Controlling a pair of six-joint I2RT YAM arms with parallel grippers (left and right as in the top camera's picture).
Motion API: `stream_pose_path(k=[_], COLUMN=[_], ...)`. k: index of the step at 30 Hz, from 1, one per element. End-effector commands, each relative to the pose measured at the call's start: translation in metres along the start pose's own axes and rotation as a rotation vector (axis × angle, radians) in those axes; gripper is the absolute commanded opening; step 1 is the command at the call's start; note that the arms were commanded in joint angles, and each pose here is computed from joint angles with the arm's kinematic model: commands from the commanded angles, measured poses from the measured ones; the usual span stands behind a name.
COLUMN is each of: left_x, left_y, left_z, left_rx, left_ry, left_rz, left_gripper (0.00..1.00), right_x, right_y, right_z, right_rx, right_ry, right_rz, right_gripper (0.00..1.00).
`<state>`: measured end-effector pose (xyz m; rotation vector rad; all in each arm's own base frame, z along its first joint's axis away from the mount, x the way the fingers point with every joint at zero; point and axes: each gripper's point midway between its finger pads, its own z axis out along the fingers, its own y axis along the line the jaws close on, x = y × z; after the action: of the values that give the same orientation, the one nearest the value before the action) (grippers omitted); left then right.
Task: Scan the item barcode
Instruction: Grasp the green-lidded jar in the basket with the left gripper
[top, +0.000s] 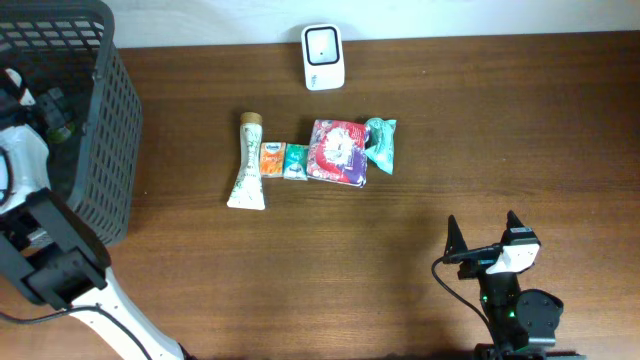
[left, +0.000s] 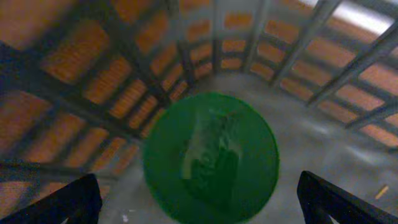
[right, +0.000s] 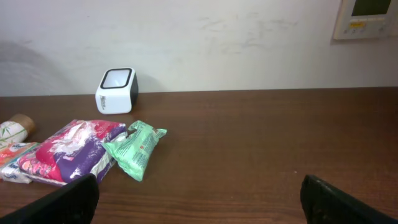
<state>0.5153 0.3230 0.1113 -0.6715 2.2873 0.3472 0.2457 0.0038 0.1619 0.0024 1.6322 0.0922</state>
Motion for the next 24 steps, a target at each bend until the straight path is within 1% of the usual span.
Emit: stream_pose_path(k=[1, 5, 7, 11, 14, 15, 16, 17, 19, 20, 21, 23, 24], left_x=[0.014, -0.006, -0.014, -0.011, 0.002, 0.004, 0.005, 0.006, 0.006, 0.005, 0.005, 0.006, 0.007], left_y=[-0.01, -0.014, -0.026, -0.027, -0.026, -0.026, -0.026, -0.027, -0.027, -0.027, -0.026, -0.025, -0.025], left_z=[0.028, 0.031, 0.029, 0.029, 0.03, 0.03, 0.03, 0.03, 0.03, 0.03, 0.03, 0.029, 0.028], left_rx=[0.056, 0.077, 0.151, 0.153, 0.152, 0.152, 0.152, 0.153, 0.156, 0.156, 0.154, 0.154, 0.154], left_ry=[0.013, -0.079, -0.113, -0.1, -0.045, -0.037, -0.032, -0.029, -0.03, -0.032, -0.032, -0.025, -0.022], left_rz=[-0.016, -0.019, -0.016, -0.016, -0.016, -0.016, -0.016, -0.016, -0.016, -0.016, -0.018, -0.018, -0.018], left_gripper=[0.99, 1.0, 0.93, 0.76, 0.75, 0.78, 0.89, 0.88, 0.78, 0.76, 0.68, 0.57, 0.56], right_x=[0.003, 0.003, 0.003, 0.003, 0.003, 0.003, 0.003, 0.003, 0.003, 0.003, 0.003, 0.003, 0.003], right_y=[0.001, 0.001, 0.001, 0.001, 0.001, 0.001, 0.001, 0.001, 0.001, 0.001, 0.001, 0.001, 0.001], right_z=[0.0, 0.0, 0.0, 0.0, 0.0, 0.0, 0.0, 0.0, 0.0, 0.0, 0.0, 0.0, 0.0], right_rx=[-0.004, -0.004, -0.004, -0.004, -0.004, -0.004, -0.004, -0.004, -0.004, -0.004, -0.004, -0.004, -0.004], right_ry=[0.004, 0.004, 0.004, 0.004, 0.005, 0.004, 0.005, 0.004, 0.004, 0.004, 0.004, 0.004, 0.005], right_rz=[0.008, 0.008, 0.008, 0.008, 0.008, 0.008, 0.009, 0.008, 0.008, 0.008, 0.008, 0.008, 0.009], right_gripper=[0.99, 0.99, 0.99, 0.99, 0.99, 0.99, 0.99, 0.99, 0.99, 0.99, 0.99, 0.99, 0.99])
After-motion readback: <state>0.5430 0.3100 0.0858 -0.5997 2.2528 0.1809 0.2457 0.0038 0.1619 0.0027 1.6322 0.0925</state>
